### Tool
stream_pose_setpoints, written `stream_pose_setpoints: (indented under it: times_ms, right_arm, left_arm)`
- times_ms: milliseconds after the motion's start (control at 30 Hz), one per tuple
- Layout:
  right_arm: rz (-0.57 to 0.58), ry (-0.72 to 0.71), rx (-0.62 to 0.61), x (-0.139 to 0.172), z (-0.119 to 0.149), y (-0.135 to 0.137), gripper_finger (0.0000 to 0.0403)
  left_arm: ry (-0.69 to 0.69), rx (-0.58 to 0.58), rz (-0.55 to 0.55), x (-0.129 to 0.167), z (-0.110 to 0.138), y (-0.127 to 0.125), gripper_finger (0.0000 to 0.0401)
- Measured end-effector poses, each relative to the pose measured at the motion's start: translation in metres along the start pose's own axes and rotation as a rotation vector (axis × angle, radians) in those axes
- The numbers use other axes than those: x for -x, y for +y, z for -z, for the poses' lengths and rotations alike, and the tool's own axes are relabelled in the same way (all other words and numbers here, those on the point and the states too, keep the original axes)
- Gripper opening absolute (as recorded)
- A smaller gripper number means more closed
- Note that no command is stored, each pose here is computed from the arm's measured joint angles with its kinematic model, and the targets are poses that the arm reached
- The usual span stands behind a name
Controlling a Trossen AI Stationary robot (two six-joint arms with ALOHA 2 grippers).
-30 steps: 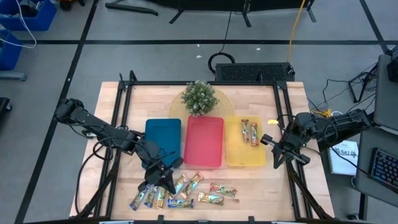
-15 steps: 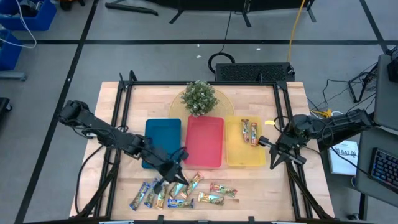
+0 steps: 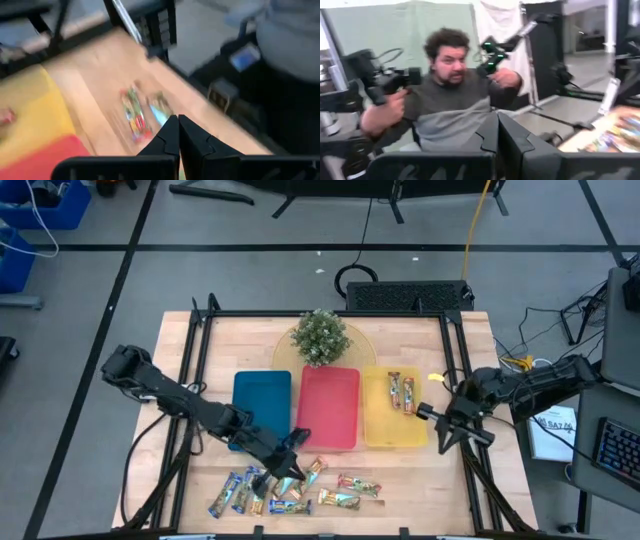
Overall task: Pick and place Granola Bars by type
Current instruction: Put the red granola bar into the yellow bin
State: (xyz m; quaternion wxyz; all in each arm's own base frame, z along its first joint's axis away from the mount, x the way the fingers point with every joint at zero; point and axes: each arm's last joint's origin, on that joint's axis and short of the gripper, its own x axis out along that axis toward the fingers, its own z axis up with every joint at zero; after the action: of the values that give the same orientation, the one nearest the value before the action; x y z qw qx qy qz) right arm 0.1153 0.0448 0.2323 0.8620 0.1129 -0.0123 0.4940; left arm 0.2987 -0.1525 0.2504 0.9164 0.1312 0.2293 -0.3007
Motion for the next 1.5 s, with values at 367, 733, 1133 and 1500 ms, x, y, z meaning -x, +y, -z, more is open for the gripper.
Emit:
stream_pose_setpoints:
  times_ms: [367, 733, 1133, 1500]
  right_arm:
    - [-0.029, 0.006, -0.021, 0.001, 0.005, 0.0, 0.0]
    - [-0.172, -0.091, 0.1, 0.003, -0.011, 0.011, 0.0]
    - [0.156, -0.09, -0.087, 0.003, 0.01, -0.006, 0.0]
    - [0.92, 0.38, -0.338, 0.01, 0.047, -0.021, 0.0]
  left_arm:
    - [0.074, 0.009, 0.002, -0.034, 0.022, -0.002, 0.0019]
    - [0.041, 0.06, -0.006, -0.034, 0.019, -0.002, 0.003]
    - [0.048, 0.145, -0.079, -0.034, 0.019, -0.001, 0.0007]
    - [0.106, 0.427, -0.323, -0.026, -0.012, 0.001, 0.0006]
